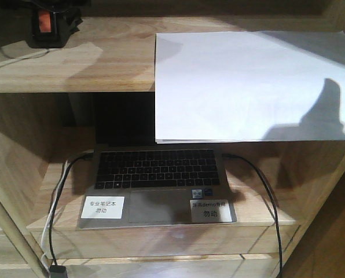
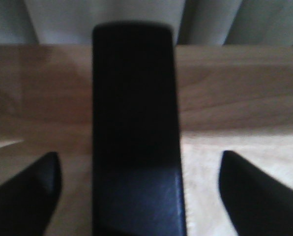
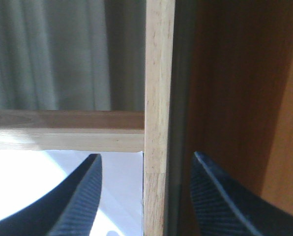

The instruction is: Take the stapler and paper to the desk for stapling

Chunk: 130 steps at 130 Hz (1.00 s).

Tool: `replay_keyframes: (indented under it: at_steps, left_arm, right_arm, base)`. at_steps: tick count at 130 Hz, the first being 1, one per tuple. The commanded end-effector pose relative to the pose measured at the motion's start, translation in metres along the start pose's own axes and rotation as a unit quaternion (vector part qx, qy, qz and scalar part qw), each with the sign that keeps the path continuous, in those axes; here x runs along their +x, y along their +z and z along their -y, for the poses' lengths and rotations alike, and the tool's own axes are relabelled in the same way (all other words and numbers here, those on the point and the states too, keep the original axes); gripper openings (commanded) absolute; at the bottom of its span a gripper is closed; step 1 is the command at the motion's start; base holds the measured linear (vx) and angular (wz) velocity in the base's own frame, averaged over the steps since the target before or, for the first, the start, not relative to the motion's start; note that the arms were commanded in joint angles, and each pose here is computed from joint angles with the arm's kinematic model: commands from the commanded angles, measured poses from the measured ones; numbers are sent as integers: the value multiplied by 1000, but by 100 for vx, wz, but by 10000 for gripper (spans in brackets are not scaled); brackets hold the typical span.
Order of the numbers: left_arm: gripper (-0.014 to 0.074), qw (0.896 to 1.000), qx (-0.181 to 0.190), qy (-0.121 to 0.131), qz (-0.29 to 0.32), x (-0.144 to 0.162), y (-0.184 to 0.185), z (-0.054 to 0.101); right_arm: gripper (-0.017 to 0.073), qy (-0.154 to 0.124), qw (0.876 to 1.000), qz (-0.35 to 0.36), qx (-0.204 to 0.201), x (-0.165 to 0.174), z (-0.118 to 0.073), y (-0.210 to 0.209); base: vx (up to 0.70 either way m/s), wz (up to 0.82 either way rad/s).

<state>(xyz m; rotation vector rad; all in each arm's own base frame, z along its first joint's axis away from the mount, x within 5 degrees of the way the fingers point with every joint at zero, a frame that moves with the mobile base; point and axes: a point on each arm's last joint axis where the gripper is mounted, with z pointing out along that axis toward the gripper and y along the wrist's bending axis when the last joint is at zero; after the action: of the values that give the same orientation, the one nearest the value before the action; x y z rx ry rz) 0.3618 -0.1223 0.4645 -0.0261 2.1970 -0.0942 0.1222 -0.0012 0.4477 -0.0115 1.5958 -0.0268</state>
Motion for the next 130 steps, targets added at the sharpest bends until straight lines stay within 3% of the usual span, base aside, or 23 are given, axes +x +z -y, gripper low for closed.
replay_keyframes:
  at_steps: [1,14,45,86,113,130]
  left_arm:
    - [474,998,19,-6,67,-16,-29,-3]
    - [377,997,19,-6,68,-16,-29,-3]
    - [-9,997,23,-6,76,-18,-29,-2]
    - [-8,994,32,-8,102,-23,-45,-4]
    - [-8,992,53,35,108,-16,-70,-5]
    - [-8,987,80,40,131,-4,-91,-4]
  right_arm:
    - [380,-4,999,47,2,-15,0,-2]
    - [380,-4,999,47,2,-15,0,-2]
    - [380,-4,999,47,2,-15,0,-2]
    - [380,-4,999,47,2,-15,0,-2]
    - [380,-4,999,47,2,-15,0,-2]
    - [380,-4,999,47,2,-15,0,-2]
  base:
    - [0,0]
    - [0,0]
    - [0,0]
    - [0,0]
    - [0,0]
    - [0,0]
